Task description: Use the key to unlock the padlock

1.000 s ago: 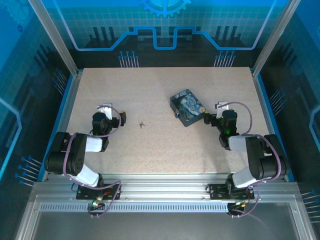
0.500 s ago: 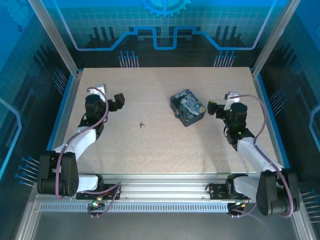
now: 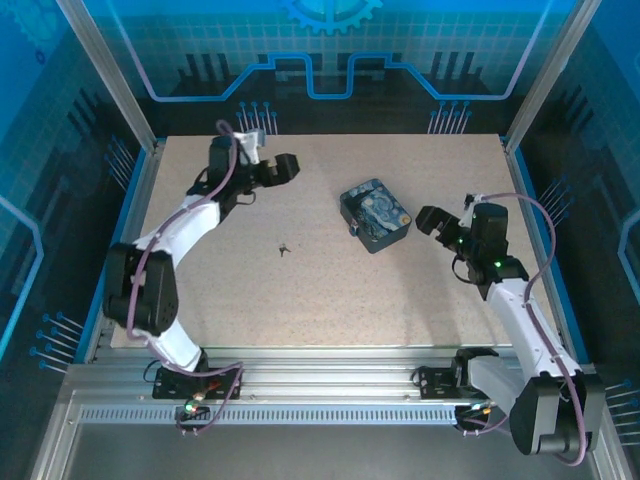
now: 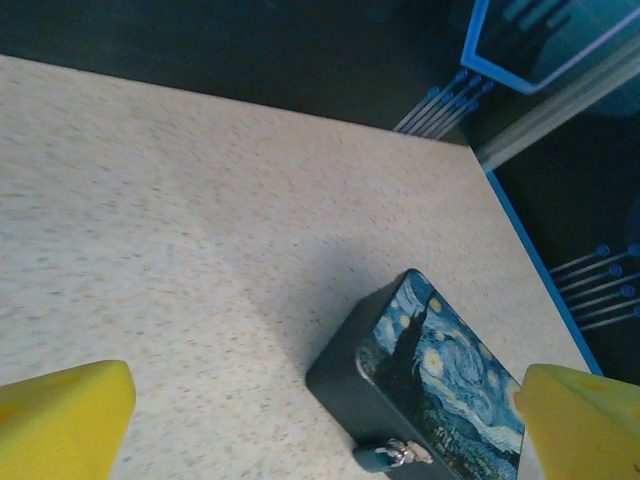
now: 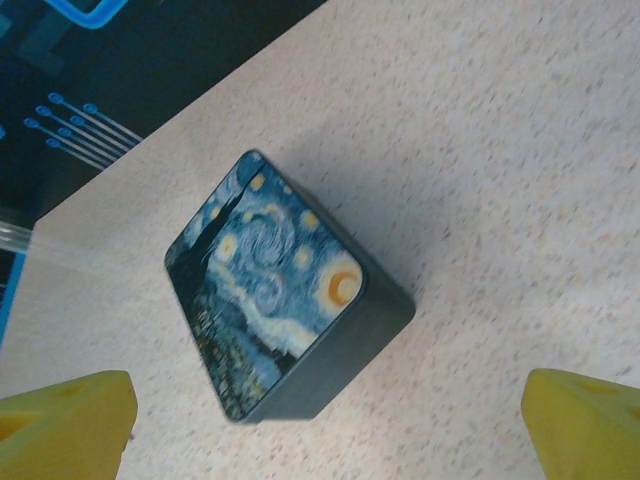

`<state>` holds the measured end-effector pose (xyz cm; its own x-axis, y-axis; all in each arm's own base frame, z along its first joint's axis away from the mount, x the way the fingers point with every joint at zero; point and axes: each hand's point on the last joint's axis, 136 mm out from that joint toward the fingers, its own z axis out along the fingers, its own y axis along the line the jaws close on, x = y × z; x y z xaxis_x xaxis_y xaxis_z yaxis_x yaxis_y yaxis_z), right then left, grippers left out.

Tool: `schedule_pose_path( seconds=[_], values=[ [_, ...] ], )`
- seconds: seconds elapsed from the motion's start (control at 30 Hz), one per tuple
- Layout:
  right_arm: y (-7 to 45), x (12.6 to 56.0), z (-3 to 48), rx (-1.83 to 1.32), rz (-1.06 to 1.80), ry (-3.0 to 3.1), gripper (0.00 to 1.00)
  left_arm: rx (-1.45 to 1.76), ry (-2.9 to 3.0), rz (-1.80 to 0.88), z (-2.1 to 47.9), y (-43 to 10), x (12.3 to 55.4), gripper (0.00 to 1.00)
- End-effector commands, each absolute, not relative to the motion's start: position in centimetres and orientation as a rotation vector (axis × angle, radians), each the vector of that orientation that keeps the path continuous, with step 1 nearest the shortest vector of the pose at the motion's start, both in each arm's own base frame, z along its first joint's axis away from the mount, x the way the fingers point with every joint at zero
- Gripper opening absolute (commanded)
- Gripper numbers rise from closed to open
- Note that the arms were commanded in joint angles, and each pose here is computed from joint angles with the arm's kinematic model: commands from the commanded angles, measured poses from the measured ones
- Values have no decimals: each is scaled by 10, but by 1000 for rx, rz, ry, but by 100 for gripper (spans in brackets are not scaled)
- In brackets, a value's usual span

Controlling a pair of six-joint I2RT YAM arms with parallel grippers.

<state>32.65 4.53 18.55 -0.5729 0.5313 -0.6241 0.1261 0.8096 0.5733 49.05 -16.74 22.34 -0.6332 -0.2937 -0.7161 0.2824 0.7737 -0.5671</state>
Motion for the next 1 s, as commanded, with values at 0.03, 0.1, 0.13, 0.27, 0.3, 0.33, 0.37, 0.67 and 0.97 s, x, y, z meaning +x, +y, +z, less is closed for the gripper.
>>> schedule_pose_path(
  seconds=[0.03,0.1,0.13,0.27,0.3,0.33,0.37,0.67,0.97],
  values=[
    [66,305,165,523,746,2228,100,57,2247,-913,194,-210,495,99],
    [72,300,157,525,761,2252,100,96,2278,-911,187,-231,505,99],
    [74,298,153,524,766,2260,100,107,2294,-915,182,-240,509,99],
    [81,290,140,526,787,2294,100,154,2349,-941,160,-276,523,99],
    [82,288,138,525,783,2302,100,165,2358,-944,155,-284,527,99],
    [82,287,136,526,785,2306,100,166,2371,-943,150,-289,530,99],
    [82,285,135,528,785,2307,100,168,2384,-949,145,-294,533,99],
    [84,283,121,543,791,2329,100,274,2445,-1044,119,-333,532,99],
    [89,291,103,550,797,2371,100,404,2449,-1099,116,-355,505,96]
  ],
)
